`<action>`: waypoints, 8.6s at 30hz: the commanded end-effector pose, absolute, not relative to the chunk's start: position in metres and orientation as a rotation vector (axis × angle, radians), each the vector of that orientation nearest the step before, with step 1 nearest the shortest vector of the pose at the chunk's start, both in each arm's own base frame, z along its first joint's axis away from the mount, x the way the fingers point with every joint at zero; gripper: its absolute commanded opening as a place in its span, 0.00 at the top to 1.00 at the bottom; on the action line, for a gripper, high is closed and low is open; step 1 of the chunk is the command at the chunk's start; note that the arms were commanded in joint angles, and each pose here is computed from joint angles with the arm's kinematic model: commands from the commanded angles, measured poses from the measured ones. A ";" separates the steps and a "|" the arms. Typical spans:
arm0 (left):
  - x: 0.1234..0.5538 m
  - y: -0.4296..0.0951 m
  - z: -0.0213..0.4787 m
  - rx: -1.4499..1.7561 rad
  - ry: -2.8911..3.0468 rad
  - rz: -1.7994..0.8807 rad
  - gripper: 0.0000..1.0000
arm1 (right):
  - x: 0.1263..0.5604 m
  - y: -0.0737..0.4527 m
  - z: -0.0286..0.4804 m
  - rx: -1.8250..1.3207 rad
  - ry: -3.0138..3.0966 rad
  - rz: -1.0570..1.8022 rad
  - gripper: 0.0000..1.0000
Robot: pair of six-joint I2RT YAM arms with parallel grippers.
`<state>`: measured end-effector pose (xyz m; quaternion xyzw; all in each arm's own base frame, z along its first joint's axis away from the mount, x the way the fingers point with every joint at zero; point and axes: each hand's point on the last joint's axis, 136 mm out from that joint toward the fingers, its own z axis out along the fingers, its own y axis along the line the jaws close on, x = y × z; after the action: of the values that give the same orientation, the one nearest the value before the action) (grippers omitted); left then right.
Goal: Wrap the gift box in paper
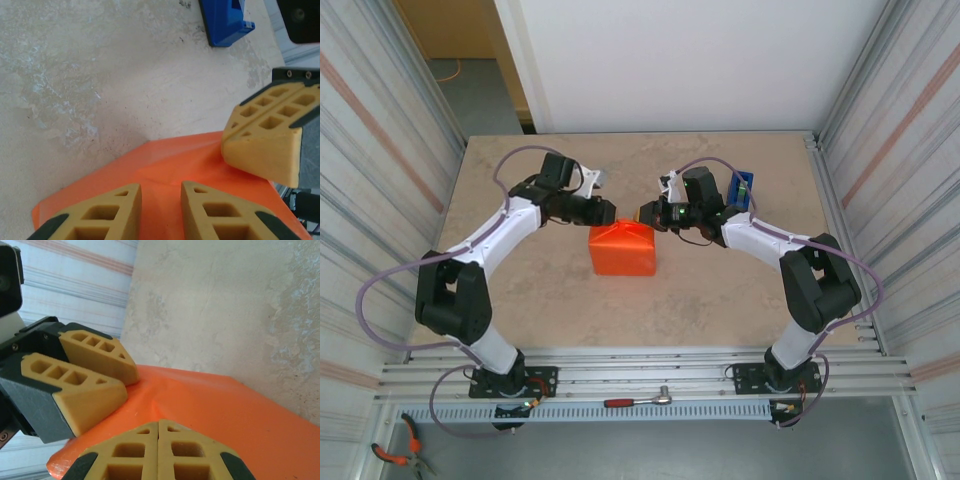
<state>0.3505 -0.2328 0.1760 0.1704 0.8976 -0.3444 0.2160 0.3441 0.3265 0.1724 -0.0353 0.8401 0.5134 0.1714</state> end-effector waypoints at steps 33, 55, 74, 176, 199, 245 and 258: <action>0.295 -0.234 0.166 0.720 2.534 -0.746 0.79 | 0.329 0.339 0.207 -0.105 2.506 1.404 1.00; 0.313 -0.225 0.232 0.608 2.408 -0.976 0.65 | 0.285 0.335 0.156 -0.231 2.640 1.264 1.00; 0.282 -0.239 0.186 0.723 2.515 -0.904 0.81 | 0.293 0.327 0.143 -0.182 2.661 1.263 1.00; 0.278 -0.229 0.146 0.712 2.587 -0.843 0.86 | 0.453 0.009 0.134 0.873 2.248 1.294 0.56; 0.274 -0.227 0.141 0.711 2.602 -0.842 0.86 | 0.455 0.032 0.082 0.851 2.354 1.354 0.63; 0.273 -0.227 0.138 0.712 2.612 -0.848 0.87 | 0.460 0.042 0.084 0.797 2.356 1.418 0.86; 0.272 -0.227 0.138 0.713 2.613 -0.847 0.87 | 0.461 0.046 0.085 0.789 2.357 1.436 0.89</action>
<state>0.2917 -0.2347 0.1703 0.2495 0.8927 -0.3116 0.2093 0.4587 0.0331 0.0805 0.2958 0.8145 0.4776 0.1450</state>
